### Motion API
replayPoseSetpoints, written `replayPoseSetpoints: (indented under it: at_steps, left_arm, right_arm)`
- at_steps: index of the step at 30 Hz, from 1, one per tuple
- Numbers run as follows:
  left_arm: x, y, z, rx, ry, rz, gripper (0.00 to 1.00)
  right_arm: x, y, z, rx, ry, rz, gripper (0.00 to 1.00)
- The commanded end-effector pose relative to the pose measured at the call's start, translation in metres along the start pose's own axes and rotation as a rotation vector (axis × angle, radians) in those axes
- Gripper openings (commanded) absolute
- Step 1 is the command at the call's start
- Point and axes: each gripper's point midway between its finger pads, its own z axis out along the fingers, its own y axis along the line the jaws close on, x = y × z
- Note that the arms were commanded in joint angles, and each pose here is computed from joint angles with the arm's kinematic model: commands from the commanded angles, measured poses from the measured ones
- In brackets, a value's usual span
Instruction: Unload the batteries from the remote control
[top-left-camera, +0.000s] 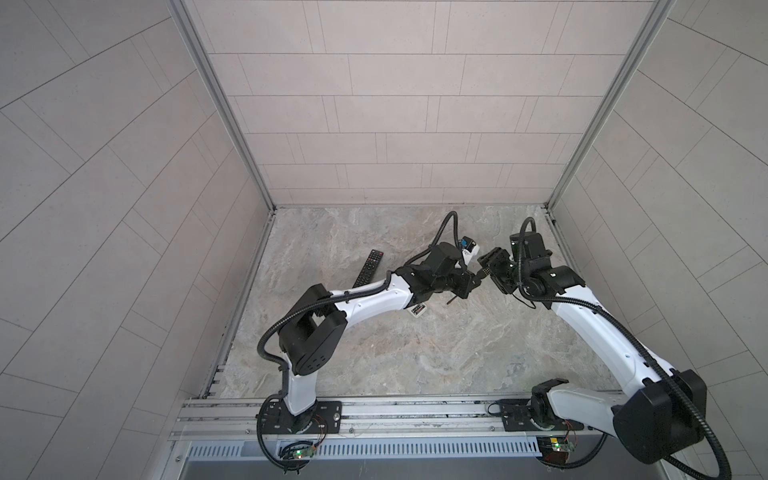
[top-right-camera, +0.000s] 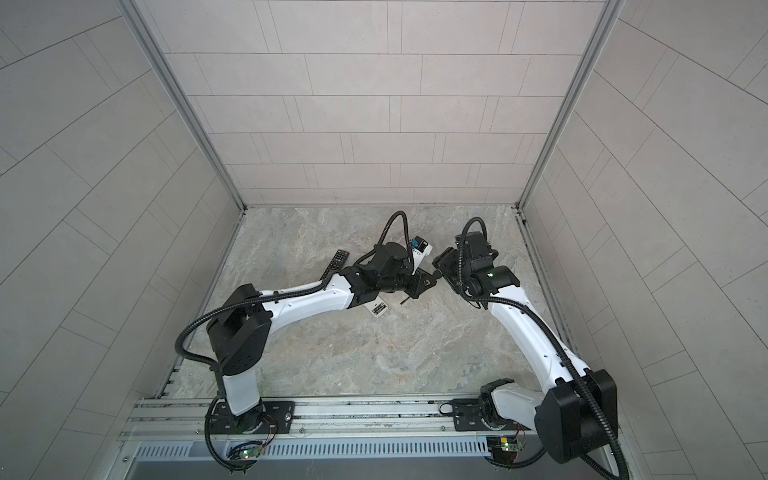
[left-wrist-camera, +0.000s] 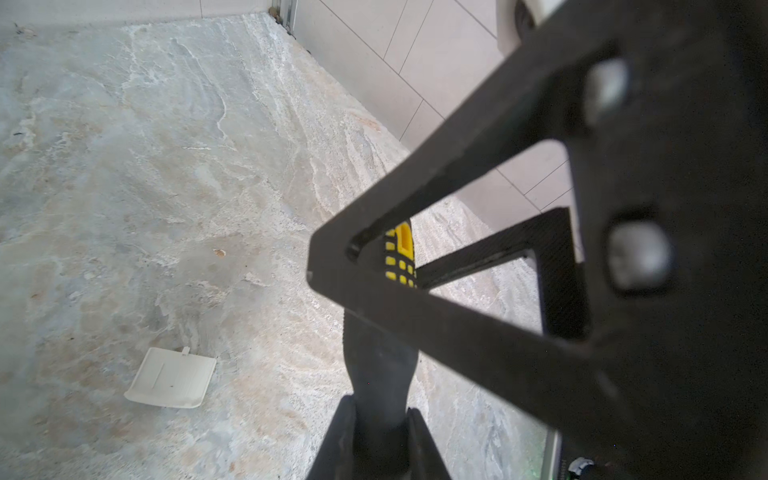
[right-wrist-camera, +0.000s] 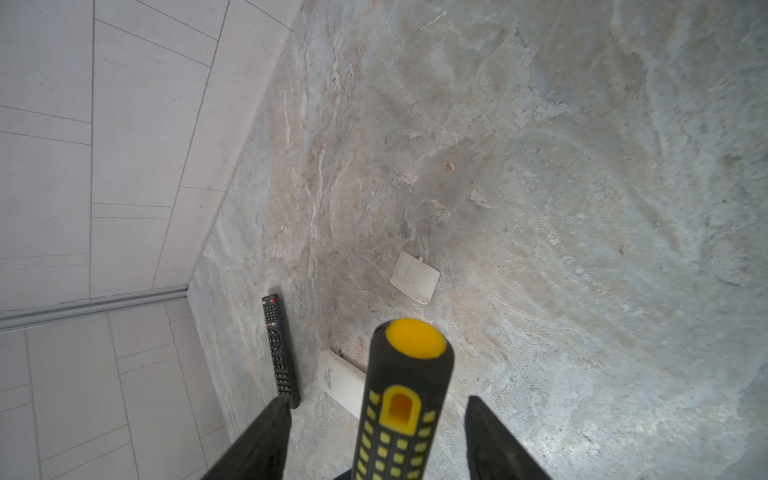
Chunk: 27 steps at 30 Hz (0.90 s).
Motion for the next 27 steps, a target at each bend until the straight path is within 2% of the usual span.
replayPoseSetpoints:
  at_steps: [1,8,11,14,20,27]
  left_arm:
    - [-0.035,-0.014,-0.017,0.106,-0.105,-0.033,0.0]
    - [-0.044,-0.03,-0.02,0.241,-0.12,-0.055,0.0]
    - [-0.04,-0.032,-0.019,0.247,-0.095,-0.038,0.0]
    - [-0.039,-0.033,-0.021,0.248,-0.091,-0.023,0.0]
    - [-0.039,-0.036,-0.025,0.262,-0.091,-0.014,0.0]
    - [-0.043,-0.042,-0.029,0.288,-0.101,-0.003,0.0]
  right_arm:
    - [-0.008,0.007,-0.009,-0.092,-0.03,-0.046,0.72]
    - [-0.013,0.036,-0.029,-0.312,-0.064,-0.126,0.68]
    - [-0.01,0.048,-0.036,-0.36,-0.035,-0.181,0.66]
    - [-0.004,0.045,-0.033,-0.334,0.012,-0.213,0.63]
    - [0.002,0.044,-0.024,-0.348,0.058,-0.185,0.55]
    - [0.008,0.046,-0.027,-0.371,0.111,-0.228,0.5]
